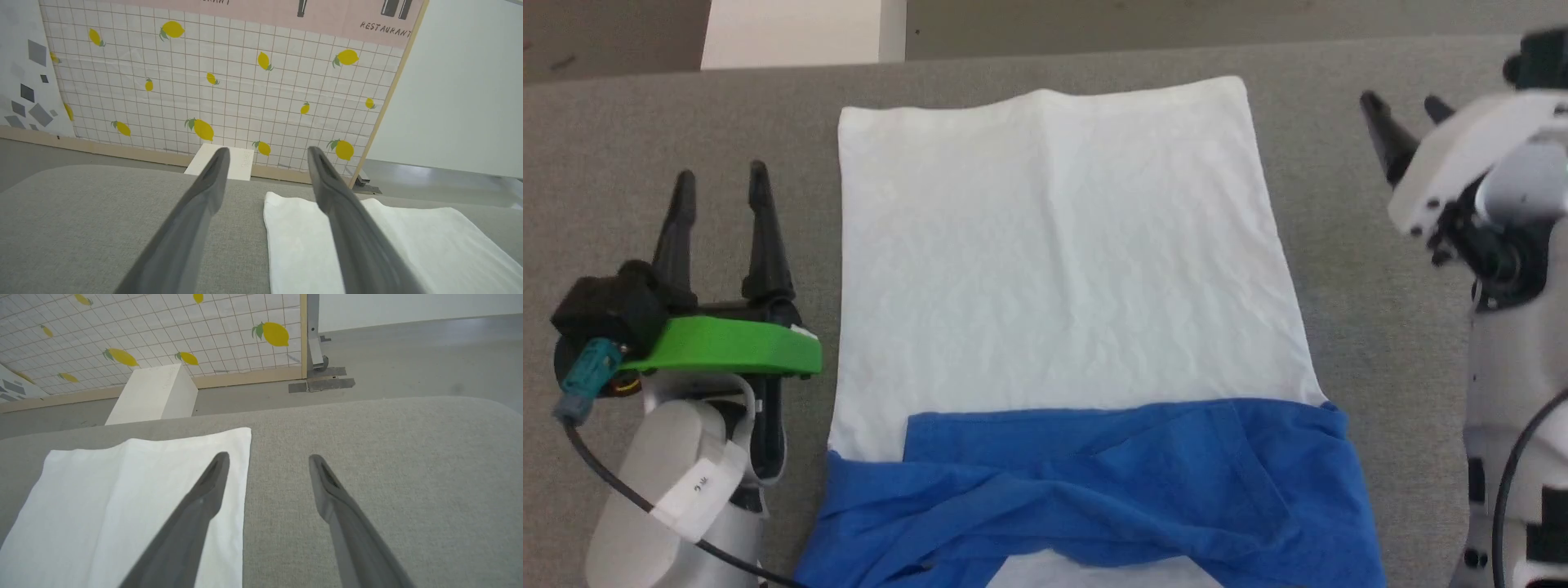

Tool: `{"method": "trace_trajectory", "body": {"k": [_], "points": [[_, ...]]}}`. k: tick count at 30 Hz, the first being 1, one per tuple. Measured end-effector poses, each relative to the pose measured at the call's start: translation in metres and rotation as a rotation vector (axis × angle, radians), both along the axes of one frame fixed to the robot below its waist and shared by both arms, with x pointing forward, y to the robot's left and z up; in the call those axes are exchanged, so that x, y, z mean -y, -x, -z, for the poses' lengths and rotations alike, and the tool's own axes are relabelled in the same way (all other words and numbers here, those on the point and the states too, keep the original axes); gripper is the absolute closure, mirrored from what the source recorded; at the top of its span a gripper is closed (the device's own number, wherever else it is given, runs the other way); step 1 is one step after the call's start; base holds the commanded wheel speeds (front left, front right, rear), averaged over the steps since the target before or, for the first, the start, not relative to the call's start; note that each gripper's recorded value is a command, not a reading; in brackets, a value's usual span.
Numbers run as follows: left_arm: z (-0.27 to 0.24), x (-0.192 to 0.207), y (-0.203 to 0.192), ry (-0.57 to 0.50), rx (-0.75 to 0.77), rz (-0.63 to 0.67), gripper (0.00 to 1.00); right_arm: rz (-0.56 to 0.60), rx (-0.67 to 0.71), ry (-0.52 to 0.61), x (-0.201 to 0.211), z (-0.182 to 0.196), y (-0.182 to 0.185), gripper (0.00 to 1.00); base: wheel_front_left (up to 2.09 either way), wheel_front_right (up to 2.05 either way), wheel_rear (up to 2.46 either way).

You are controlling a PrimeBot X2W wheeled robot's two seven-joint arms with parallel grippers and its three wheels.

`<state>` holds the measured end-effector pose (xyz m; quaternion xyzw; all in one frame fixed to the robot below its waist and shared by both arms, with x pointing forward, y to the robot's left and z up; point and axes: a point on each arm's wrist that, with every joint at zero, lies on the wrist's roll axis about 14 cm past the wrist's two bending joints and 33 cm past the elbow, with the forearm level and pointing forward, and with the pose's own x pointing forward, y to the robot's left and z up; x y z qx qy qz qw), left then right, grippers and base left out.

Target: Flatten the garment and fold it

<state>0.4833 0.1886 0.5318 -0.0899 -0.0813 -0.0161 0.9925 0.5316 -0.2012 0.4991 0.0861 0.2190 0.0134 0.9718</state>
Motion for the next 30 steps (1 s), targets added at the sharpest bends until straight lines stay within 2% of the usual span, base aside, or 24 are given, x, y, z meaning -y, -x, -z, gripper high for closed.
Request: {"method": "trace_trajectory", "body": {"k": [4, 8, 13, 19, 23, 24, 25, 30], "points": [[0.002, -0.012, -0.014, 0.001, 0.019, -0.034, 0.00, -0.043, -0.107, 0.047, -0.013, 0.006, -0.039, 0.00, 0.00, 0.00, 0.00], [0.013, -0.017, -0.027, -0.003, 0.013, -0.044, 0.00, -0.064, -0.252, 0.157, -0.014, 0.031, -0.066, 0.00, 0.00, 0.00, 0.00], [0.038, -0.030, -0.035, -0.017, -0.033, -0.077, 0.00, -0.110, -0.456, 0.235, -0.027, 0.081, -0.080, 0.00, 0.00, 0.00, 0.00], [0.071, -0.045, -0.034, -0.037, -0.110, -0.114, 0.00, -0.207, -0.611, 0.272, -0.059, 0.131, -0.083, 0.00, 0.00, 0.00, 0.00], [0.091, -0.052, -0.031, -0.053, -0.161, -0.125, 0.00, -0.237, -0.665, 0.290, -0.067, 0.143, -0.089, 0.00, 0.00, 0.00, 0.00], [0.093, -0.053, -0.032, -0.057, -0.168, -0.125, 0.00, -0.241, -0.666, 0.294, -0.068, 0.143, -0.091, 0.84, 0.00, 0.00, 0.00], [0.094, -0.054, -0.033, -0.063, -0.172, -0.123, 0.00, -0.242, -0.665, 0.296, -0.068, 0.143, -0.092, 1.00, 0.00, 0.00, 0.00], [0.065, -0.048, -0.070, -0.133, -0.126, -0.031, 0.00, -0.246, -0.646, 0.281, -0.070, 0.138, -0.094, 1.00, 0.00, 0.00, 0.00]]}}
